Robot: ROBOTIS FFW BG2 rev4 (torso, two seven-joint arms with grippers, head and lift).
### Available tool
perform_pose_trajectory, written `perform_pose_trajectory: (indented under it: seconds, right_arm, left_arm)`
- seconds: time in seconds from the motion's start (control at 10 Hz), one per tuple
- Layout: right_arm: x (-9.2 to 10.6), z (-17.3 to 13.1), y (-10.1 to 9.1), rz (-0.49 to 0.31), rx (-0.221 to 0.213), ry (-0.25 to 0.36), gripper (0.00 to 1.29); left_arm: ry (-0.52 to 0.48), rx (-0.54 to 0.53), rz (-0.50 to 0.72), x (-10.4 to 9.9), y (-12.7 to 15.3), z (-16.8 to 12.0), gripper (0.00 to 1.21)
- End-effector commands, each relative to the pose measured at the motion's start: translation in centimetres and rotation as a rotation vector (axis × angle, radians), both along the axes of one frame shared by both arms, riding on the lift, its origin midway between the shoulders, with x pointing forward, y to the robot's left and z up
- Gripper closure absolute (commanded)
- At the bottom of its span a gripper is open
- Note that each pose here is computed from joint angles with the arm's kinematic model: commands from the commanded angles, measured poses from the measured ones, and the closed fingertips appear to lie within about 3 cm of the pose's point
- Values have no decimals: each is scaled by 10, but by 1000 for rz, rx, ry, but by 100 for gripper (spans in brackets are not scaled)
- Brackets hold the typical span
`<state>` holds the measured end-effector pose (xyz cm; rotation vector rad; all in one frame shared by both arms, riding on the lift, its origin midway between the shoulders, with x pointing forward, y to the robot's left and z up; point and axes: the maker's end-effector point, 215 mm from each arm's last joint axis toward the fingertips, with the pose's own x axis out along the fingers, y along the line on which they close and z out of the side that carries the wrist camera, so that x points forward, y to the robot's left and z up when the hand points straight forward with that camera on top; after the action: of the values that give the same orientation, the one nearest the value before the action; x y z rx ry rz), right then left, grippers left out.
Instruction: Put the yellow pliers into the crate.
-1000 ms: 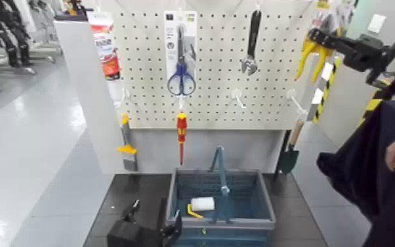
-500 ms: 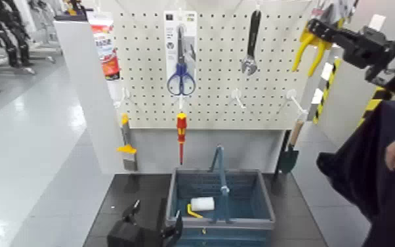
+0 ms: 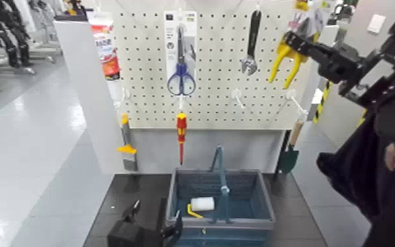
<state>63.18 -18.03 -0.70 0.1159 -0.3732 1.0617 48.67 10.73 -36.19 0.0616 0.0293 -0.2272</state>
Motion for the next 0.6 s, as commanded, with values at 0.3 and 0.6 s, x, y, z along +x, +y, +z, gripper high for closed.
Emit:
perform_pose_trajectory:
  seconds: [0.3,0.6]
  right_arm:
    - [-13,-49,32,50,73,77,105]
    - [-22,-100,43,60,117,173,105]
  left_arm:
    - [4,2,0,0,1,-2,22]
    - [5,2,0,0,1,-2,22]
